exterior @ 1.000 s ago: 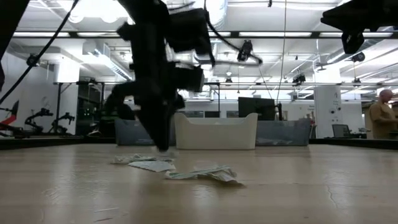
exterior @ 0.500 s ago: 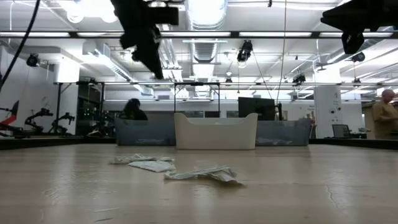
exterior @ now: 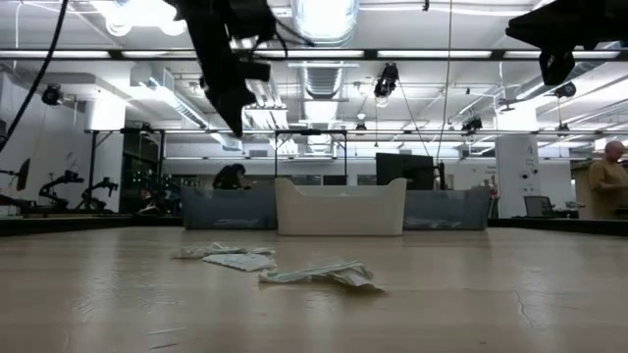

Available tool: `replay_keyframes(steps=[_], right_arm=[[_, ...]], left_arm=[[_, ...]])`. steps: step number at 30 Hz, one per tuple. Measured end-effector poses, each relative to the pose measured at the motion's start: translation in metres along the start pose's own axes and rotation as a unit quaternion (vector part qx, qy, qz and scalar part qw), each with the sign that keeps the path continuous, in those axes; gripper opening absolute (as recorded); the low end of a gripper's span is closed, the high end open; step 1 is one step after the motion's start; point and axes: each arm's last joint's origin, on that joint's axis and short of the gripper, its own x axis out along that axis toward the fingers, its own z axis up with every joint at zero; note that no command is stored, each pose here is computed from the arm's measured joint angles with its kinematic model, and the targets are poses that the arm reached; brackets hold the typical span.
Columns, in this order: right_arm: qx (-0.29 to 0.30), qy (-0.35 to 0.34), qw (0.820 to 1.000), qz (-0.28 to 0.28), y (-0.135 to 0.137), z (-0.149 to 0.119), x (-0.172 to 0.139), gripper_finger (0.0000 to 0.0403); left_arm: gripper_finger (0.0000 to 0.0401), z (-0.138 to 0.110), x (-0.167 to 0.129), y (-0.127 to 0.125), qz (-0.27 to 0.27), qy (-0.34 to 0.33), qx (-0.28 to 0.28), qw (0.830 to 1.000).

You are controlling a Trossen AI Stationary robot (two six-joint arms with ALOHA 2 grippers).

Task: Pick & Place First Aid Supplies
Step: Put the green bandage into the left black bin

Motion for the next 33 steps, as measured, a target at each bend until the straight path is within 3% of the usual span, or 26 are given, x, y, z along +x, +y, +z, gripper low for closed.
replay_keyframes(steps=[8, 19, 28, 33], right_arm=[[0.0, 0.0, 1.0, -0.001, 0.0, 0.0, 0.0, 0.0048], [0.0, 0.0, 1.0, 0.0, 0.0, 0.0, 0.0, 0.0048], [0.0, 0.0, 1.0, 0.0, 0.0, 0.0, 0.0, 0.0048], [0.0, 0.0, 1.0, 0.0, 0.0, 0.0, 0.0, 0.0048]], left_arm=[[0.0, -0.002, 0.075, 0.046, -0.077, 0.041, 0.003, 0.996], [0.0, -0.012, 0.148, 0.043, -0.117, 0.123, 0.04, 0.985], [0.0003, -0.007, 0.165, 0.047, -0.127, 0.118, 0.043, 0.984], [0.0049, -0.004, 0.165, 0.05, -0.135, 0.098, 0.034, 0.985]])
